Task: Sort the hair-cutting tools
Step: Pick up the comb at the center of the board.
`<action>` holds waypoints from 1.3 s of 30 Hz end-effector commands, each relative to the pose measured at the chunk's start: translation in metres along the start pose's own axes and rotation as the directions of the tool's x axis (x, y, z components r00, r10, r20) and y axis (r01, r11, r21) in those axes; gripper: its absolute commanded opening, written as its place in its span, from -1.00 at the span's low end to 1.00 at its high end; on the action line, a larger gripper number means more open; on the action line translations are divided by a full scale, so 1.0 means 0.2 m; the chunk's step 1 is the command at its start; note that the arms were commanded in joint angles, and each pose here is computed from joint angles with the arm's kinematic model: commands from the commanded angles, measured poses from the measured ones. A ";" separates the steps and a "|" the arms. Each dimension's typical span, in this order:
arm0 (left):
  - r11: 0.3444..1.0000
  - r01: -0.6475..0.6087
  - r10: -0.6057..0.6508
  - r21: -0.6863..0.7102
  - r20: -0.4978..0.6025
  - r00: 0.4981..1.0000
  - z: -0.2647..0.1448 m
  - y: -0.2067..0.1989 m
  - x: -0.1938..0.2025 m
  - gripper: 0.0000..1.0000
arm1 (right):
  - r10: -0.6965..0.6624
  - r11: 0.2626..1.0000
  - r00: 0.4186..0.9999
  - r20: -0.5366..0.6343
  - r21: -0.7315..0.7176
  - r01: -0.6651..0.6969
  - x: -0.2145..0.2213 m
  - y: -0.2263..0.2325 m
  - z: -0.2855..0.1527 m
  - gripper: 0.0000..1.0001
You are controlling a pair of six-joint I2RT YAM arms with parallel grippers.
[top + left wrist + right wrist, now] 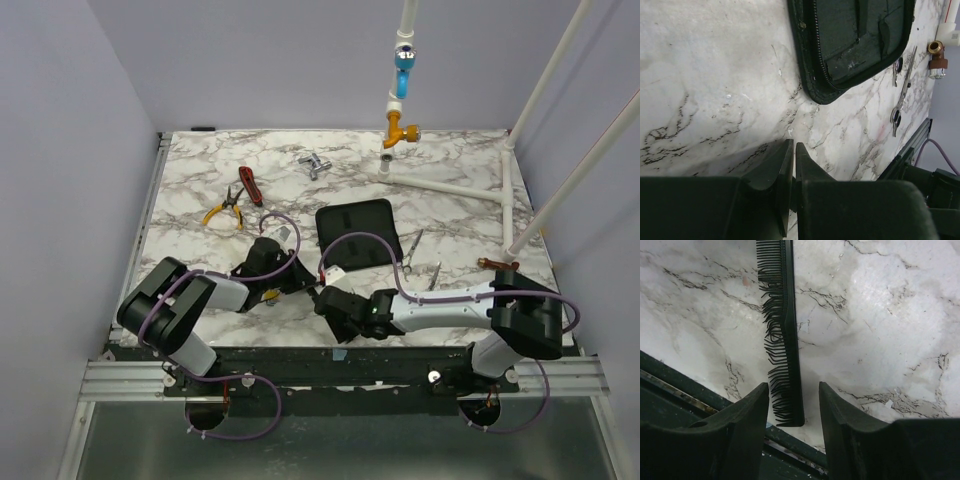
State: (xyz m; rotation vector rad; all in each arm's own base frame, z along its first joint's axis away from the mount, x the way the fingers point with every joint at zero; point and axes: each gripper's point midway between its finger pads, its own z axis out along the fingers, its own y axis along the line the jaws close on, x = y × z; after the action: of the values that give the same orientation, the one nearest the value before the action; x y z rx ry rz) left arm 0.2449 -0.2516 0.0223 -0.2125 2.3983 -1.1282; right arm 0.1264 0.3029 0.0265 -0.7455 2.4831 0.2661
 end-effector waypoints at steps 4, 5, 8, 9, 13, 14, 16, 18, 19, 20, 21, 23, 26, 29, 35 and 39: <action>1.000 -0.009 0.008 -0.027 -0.036 0.999 -0.02 0.06 0.07 -0.86 | 0.010 1.000 0.998 -0.057 -0.010 -0.010 0.12 0.00 0.06 -0.17; 1.000 -0.009 0.008 -0.026 -0.040 0.999 -0.02 0.06 0.08 -0.87 | 0.014 1.000 0.998 -0.063 -0.025 -0.016 0.14 0.01 0.06 -0.19; 1.000 -0.008 0.007 -0.017 -0.051 0.999 -0.03 0.06 0.11 -0.90 | 0.031 0.997 0.996 -0.078 -0.071 -0.037 0.17 0.04 0.04 -0.24; 1.000 -0.007 0.006 -0.017 -0.055 0.998 -0.04 0.06 0.12 -0.91 | 0.040 0.996 0.996 -0.080 -0.081 -0.047 0.17 0.05 0.04 -0.24; 1.000 -0.010 0.009 -0.017 -0.065 0.998 -0.05 0.07 0.16 -0.92 | 0.045 0.992 0.995 -0.085 -0.114 -0.055 0.20 0.10 0.01 -0.25; 1.000 -0.010 0.008 -0.017 -0.068 0.998 -0.05 0.08 0.17 -0.92 | 0.040 0.991 0.995 -0.088 -0.123 -0.051 0.21 0.12 0.00 -0.25; 1.000 -0.007 0.006 -0.017 -0.068 0.998 -0.07 0.09 0.19 -0.93 | 0.028 0.991 0.995 -0.093 -0.126 -0.039 0.22 0.15 -0.01 -0.25; 1.000 -0.006 0.005 -0.019 -0.066 0.998 -0.08 0.09 0.19 -0.93 | 0.014 0.992 0.995 -0.097 -0.122 -0.026 0.24 0.17 -0.01 -0.24; 1.000 -0.005 0.004 -0.020 -0.064 0.998 -0.08 0.10 0.20 -0.94 | 0.015 0.993 0.995 -0.099 -0.117 -0.026 0.24 0.18 -0.01 -0.24; 1.000 -0.004 0.003 -0.022 -0.064 0.998 -0.09 0.10 0.20 -0.94 | 0.014 0.993 0.995 -0.099 -0.112 -0.025 0.25 0.18 -0.01 -0.24; 1.000 -0.006 0.005 -0.022 -0.061 0.998 -0.09 0.10 0.20 -0.94 | 0.018 0.994 0.995 -0.099 -0.107 -0.028 0.25 0.17 -0.01 -0.22; 1.000 -0.006 0.005 -0.028 -0.058 0.998 -0.10 0.11 0.21 -0.95 | 0.026 0.995 0.995 -0.094 -0.092 -0.035 0.25 0.16 -0.01 -0.16; 0.999 -0.006 0.004 -0.036 -0.051 0.999 -0.11 0.13 0.21 -0.96 | 0.035 0.995 0.995 -0.091 -0.085 -0.043 0.24 0.16 -0.02 -0.07; 0.999 -0.004 0.002 -0.042 -0.050 0.999 -0.11 0.14 0.22 -0.97 | 0.037 0.994 0.994 -0.099 -0.096 -0.046 0.24 0.17 -0.03 -0.04; 1.000 -0.004 0.002 -0.030 -0.056 0.998 -0.11 0.13 0.23 -0.98 | 0.034 0.995 0.992 -0.121 -0.088 -0.045 0.27 0.17 -0.02 -0.11; 1.000 -0.008 0.007 -0.022 -0.059 0.998 -0.12 0.12 0.25 -0.99 | 0.029 0.996 0.992 -0.127 -0.083 -0.039 0.27 0.18 -0.03 -0.20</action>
State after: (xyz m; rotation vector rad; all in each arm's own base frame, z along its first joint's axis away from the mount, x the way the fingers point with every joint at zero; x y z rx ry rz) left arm 0.2107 -0.2461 0.0202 -0.1739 2.3742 -1.1807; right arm 0.0818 0.3212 0.0184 -0.7310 2.5323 0.4308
